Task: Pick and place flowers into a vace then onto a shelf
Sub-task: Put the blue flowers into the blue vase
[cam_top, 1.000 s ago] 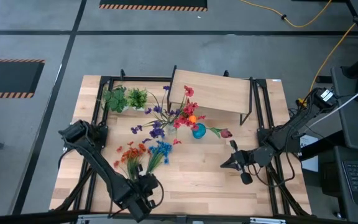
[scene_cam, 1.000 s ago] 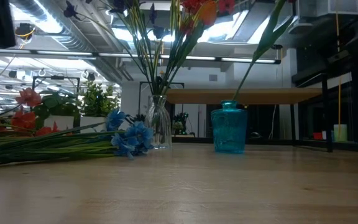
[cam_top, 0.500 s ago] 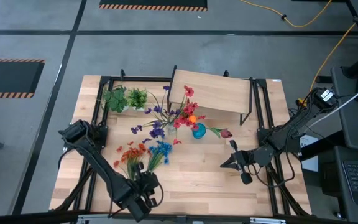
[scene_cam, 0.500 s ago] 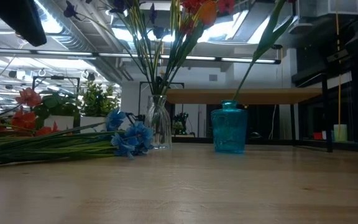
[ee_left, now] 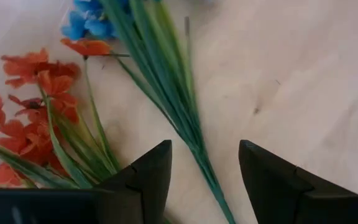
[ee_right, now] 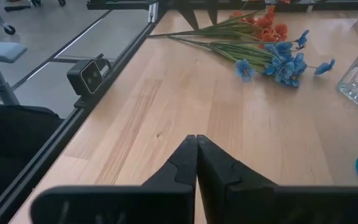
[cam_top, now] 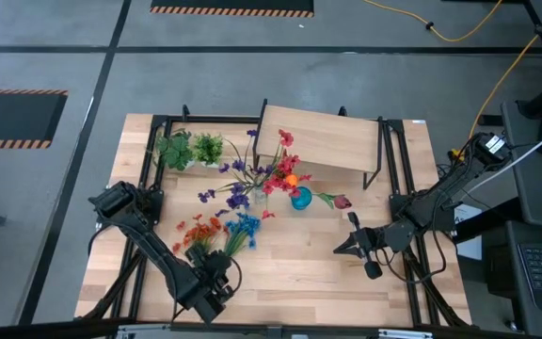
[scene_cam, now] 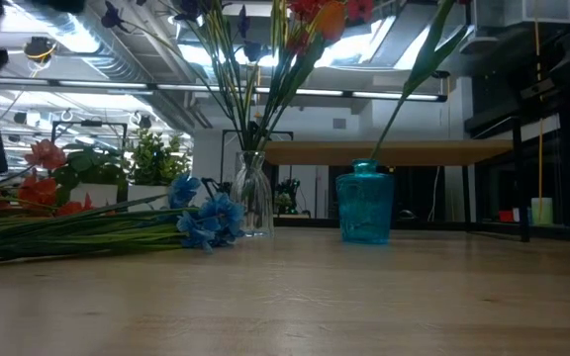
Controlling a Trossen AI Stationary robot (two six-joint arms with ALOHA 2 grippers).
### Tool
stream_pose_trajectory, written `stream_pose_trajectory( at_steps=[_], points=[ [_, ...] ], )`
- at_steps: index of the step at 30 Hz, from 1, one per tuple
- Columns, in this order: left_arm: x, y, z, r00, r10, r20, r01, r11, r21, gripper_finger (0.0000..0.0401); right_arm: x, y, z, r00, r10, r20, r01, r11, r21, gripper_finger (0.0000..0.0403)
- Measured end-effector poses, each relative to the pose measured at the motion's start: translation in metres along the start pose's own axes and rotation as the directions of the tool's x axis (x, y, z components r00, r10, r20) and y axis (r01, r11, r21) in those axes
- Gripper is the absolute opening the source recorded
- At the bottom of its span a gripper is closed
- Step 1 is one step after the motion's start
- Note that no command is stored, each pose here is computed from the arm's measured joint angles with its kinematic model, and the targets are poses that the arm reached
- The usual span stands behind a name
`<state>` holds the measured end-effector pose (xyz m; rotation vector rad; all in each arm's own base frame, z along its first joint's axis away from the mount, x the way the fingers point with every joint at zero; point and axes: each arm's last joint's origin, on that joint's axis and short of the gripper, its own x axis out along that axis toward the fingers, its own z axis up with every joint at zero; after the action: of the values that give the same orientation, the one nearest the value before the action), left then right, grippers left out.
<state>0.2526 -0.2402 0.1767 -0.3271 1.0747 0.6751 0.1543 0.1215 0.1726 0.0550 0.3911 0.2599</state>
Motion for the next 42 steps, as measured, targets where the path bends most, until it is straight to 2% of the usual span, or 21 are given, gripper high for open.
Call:
stream_pose_trajectory(
  at_steps=[2,26,34,37,42],
  points=[
    [0.004,0.002,0.002,1.000,0.012,-0.001,-0.012,0.999,-0.036,0.0179,0.000,0.000,0.000,1.000,0.000,0.000,0.000,1.000,0.000,0.0011],
    [0.020,0.005,0.024,0.998,0.021,-0.063,-0.029,0.992,-0.124,0.0173,0.000,0.000,0.000,1.000,0.000,0.000,0.000,1.000,0.024,0.0016],
    [0.047,0.016,0.014,0.984,0.036,-0.172,-0.059,0.990,-0.131,0.0172,0.000,0.000,-0.001,1.000,-0.003,-0.007,0.003,1.000,0.020,0.0016],
    [0.054,0.017,0.012,0.986,-0.009,-0.167,-0.012,0.992,-0.125,0.0172,0.000,0.000,-0.001,1.000,-0.003,-0.007,0.003,1.000,0.020,0.0016],
    [0.055,0.017,0.011,0.988,-0.015,-0.155,-0.004,0.993,-0.122,0.0172,0.000,0.000,-0.001,1.000,-0.002,-0.006,0.003,1.000,0.023,0.0016]
  ],
)
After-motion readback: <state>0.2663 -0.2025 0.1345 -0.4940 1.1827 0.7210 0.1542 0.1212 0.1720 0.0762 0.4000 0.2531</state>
